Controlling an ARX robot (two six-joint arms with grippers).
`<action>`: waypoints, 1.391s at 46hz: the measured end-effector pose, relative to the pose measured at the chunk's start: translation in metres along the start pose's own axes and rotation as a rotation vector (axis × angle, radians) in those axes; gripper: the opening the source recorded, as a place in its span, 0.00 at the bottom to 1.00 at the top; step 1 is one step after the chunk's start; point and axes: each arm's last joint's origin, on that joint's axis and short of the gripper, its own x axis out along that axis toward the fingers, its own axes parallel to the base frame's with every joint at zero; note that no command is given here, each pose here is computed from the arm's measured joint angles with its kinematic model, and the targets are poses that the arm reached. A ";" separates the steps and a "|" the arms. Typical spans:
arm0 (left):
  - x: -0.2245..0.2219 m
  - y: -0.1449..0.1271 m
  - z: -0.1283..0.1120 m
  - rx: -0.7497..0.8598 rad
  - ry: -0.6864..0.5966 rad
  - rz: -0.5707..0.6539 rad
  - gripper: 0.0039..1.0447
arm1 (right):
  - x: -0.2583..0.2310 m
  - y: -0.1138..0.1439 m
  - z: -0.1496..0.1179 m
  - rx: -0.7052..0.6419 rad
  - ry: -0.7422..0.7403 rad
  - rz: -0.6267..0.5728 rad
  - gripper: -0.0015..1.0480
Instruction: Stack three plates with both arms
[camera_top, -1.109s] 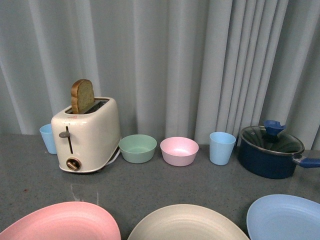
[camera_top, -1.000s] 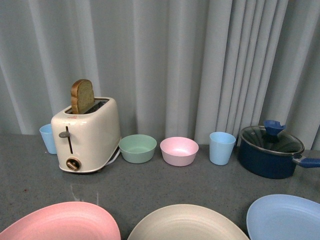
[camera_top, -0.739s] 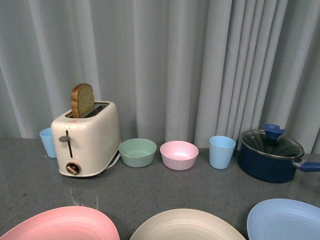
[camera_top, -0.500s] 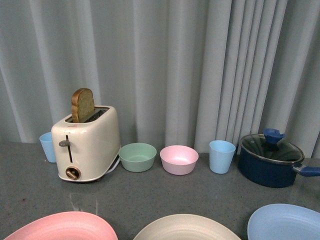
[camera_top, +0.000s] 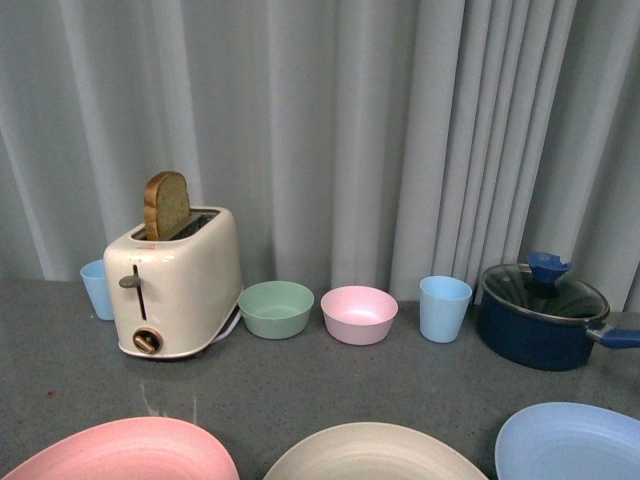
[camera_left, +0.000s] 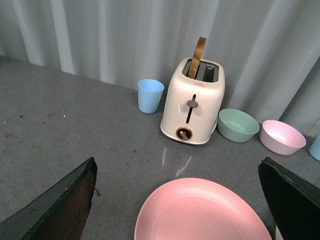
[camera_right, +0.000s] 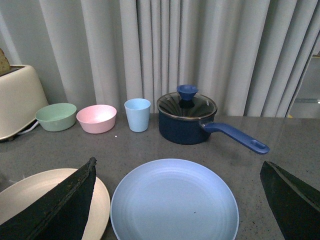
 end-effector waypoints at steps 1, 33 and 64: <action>0.005 0.000 0.004 0.007 0.004 -0.006 0.93 | 0.000 0.000 0.000 0.000 0.000 0.000 0.93; 0.159 0.043 -0.027 0.227 0.709 0.044 0.93 | 0.000 0.000 0.000 0.000 0.000 0.000 0.93; 0.178 0.023 -0.061 0.238 0.941 -0.243 0.93 | 0.000 0.000 0.000 0.000 0.000 0.000 0.93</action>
